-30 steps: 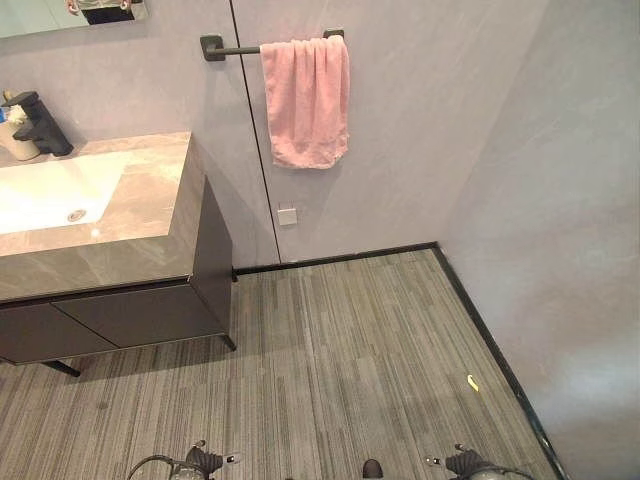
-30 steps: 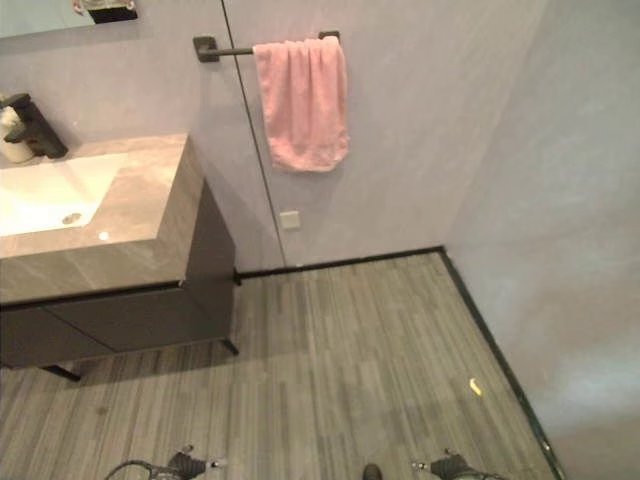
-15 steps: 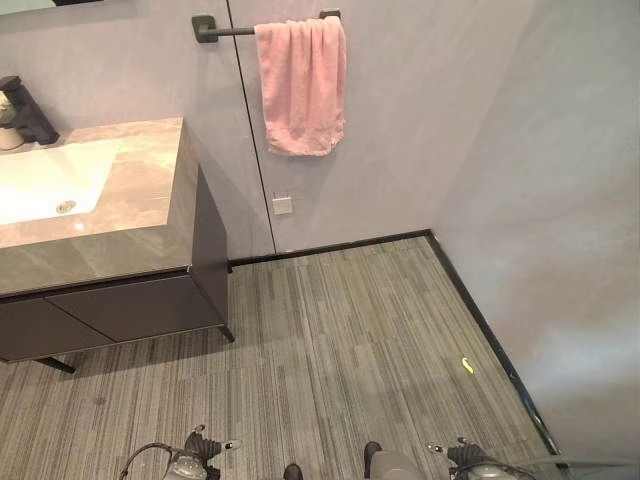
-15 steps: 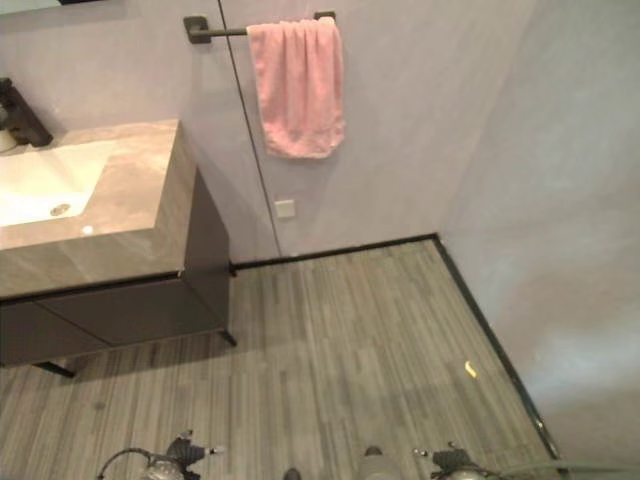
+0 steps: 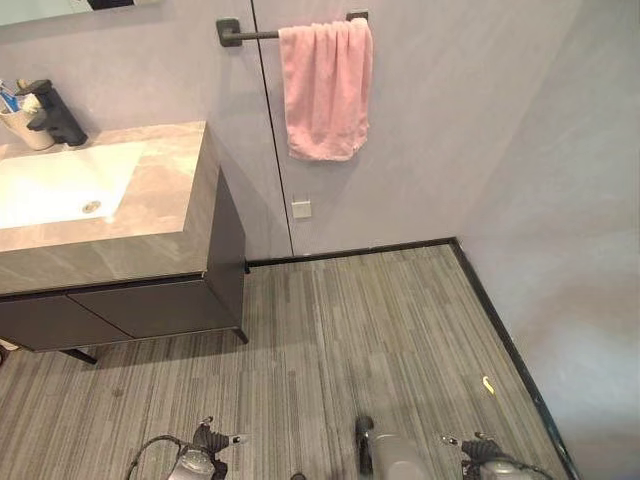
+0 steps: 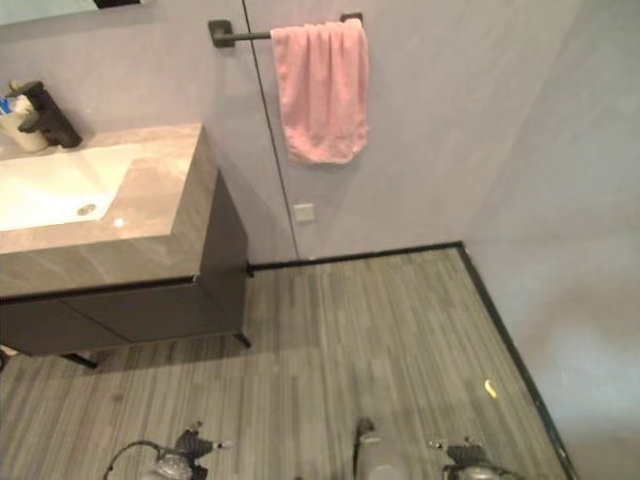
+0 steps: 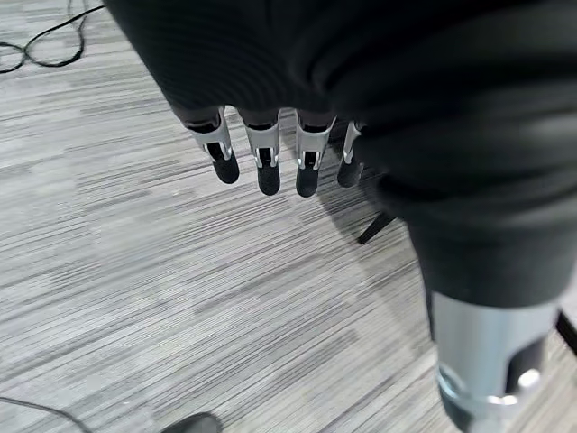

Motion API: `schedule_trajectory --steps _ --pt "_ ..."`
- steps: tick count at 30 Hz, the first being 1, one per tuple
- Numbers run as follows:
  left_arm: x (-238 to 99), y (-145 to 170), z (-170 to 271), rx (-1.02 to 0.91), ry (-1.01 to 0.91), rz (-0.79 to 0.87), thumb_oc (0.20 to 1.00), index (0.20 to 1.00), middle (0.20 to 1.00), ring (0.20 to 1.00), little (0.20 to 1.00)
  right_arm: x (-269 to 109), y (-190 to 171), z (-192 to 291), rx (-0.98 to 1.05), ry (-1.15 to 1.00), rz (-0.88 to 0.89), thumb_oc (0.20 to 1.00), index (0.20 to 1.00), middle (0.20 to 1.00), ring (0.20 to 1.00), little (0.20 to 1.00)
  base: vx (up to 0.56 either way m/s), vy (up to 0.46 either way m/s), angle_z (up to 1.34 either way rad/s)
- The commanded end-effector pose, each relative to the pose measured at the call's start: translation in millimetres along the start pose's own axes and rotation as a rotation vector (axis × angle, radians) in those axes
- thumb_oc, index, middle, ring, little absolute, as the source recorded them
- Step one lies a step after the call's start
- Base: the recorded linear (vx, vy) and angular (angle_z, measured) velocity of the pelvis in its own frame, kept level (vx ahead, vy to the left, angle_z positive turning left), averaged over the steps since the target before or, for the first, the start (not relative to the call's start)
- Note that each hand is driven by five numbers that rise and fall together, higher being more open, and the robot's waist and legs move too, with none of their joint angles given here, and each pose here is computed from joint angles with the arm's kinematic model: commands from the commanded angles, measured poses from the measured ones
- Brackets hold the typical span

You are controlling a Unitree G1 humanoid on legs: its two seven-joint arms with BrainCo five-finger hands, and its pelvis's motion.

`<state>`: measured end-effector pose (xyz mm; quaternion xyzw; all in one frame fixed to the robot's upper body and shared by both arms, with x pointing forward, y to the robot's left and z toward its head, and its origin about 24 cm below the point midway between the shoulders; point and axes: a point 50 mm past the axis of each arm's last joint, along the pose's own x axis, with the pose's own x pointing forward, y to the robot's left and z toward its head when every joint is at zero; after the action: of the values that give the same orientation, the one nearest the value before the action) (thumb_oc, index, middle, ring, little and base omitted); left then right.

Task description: Put brush and paste in cup on sink, flatten towel.

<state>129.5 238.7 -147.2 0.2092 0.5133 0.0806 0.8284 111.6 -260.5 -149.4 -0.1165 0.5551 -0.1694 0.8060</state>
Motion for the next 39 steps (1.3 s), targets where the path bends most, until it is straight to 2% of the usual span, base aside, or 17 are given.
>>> schedule_trajectory --steps 1,10,17,20,23,39 --pt "1 12 2 -0.024 -0.028 0.02 1.0 1.0 1.0 1.0 1.0 0 -4 -6 -0.043 0.011 -0.007 1.0 1.0 1.0 1.0 1.0 0.28 -0.095 0.52" --pt "1 6 3 0.02 -0.018 -0.009 1.0 1.0 1.0 1.0 1.0 0 -15 -21 -0.105 0.043 -0.018 1.0 1.0 1.0 1.0 1.0 0.31 -0.165 0.66" --pt "5 11 42 0.022 -0.129 0.019 1.0 1.0 1.0 1.0 1.0 2 -21 0 -0.193 -0.027 -0.05 1.0 1.0 1.0 1.0 1.0 0.18 -0.224 0.07" --pt "5 11 46 0.038 -0.145 0.021 1.0 1.0 1.0 1.0 1.0 2 -20 -3 -0.193 -0.019 -0.053 1.0 1.0 1.0 1.0 1.0 0.23 -0.083 -0.22" --pt "5 15 53 0.071 -0.172 0.044 1.0 1.0 1.0 1.0 1.0 2 -19 -2 -0.287 -0.033 -0.065 1.0 1.0 1.0 1.0 1.0 0.26 0.044 0.03" --pt "5 26 30 0.085 -0.126 0.081 1.0 1.0 1.0 1.0 1.0 0 -1 3 -0.364 -0.061 -0.006 1.0 1.0 1.0 1.0 1.0 0.31 0.154 -0.72"
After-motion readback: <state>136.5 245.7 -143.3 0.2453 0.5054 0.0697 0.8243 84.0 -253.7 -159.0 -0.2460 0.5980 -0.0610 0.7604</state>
